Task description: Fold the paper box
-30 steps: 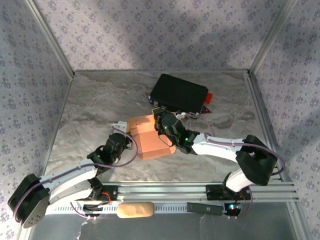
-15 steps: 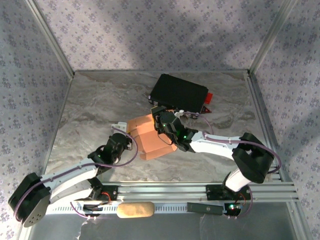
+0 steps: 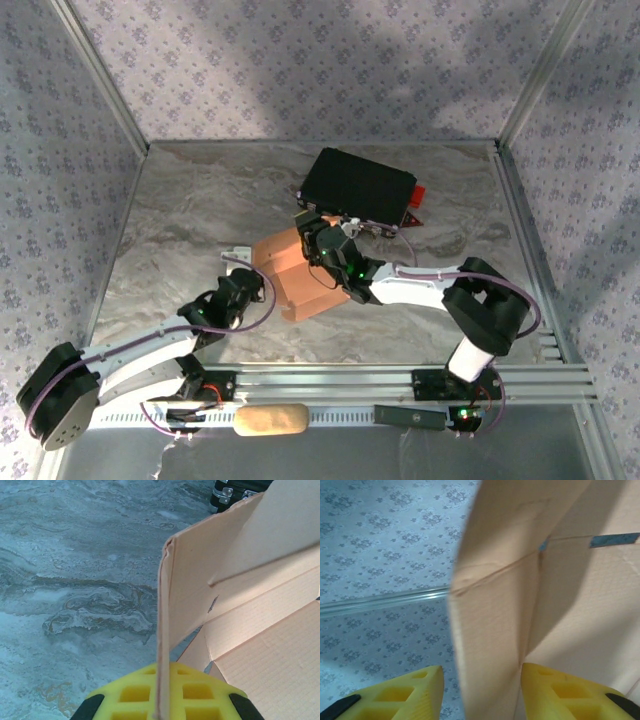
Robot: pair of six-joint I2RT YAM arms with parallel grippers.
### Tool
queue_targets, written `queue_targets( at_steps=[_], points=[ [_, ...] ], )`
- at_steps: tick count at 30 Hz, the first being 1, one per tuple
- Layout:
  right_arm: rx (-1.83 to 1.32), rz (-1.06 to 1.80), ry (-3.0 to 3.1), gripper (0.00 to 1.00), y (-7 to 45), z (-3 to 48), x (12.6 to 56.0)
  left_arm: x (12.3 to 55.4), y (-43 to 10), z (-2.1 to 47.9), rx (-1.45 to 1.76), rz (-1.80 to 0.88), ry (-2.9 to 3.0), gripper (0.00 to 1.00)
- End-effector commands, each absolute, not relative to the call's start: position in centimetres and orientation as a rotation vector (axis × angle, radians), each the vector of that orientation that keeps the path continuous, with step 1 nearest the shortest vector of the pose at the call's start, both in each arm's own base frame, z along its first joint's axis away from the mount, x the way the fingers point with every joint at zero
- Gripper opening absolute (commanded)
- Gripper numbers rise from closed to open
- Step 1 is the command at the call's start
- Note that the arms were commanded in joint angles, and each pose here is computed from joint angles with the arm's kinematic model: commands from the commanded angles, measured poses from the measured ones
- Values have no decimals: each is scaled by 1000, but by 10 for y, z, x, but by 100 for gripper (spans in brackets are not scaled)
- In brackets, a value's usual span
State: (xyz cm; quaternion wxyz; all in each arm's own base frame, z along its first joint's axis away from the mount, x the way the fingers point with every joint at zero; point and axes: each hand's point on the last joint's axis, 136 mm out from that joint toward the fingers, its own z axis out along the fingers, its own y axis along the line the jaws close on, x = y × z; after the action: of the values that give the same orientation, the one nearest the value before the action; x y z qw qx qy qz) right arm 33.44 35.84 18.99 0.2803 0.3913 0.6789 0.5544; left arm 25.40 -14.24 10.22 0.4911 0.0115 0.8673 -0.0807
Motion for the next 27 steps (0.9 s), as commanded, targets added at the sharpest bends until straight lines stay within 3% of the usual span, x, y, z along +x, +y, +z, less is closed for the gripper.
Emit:
queue_targets(
  at_steps=[1, 9, 19, 22, 23, 25, 27],
  points=[
    [1039, 1507, 1804, 47, 365, 198, 337, 261, -149, 126, -8, -225, 2058, 0],
    [1069, 1493, 1807, 45, 365, 192, 345, 259, -150, 129, 0, -231, 2055, 0],
    [1074, 1489, 1832, 26, 368, 183, 347, 259, -150, 130, 15, -222, 2055, 0],
    [1082, 1480, 1841, 14, 366, 179, 346, 258, -149, 131, 23, -222, 2054, 0],
    [1084, 1477, 1844, 10, 365, 178, 346, 257, -150, 132, 28, -228, 2052, 2],
    [1092, 1475, 1842, 1, 362, 176, 347, 253, -151, 136, 36, -256, 2052, 19],
    [1098, 1483, 1844, 0, 361, 177, 346, 247, -148, 147, 16, -288, 2051, 32]
  ],
)
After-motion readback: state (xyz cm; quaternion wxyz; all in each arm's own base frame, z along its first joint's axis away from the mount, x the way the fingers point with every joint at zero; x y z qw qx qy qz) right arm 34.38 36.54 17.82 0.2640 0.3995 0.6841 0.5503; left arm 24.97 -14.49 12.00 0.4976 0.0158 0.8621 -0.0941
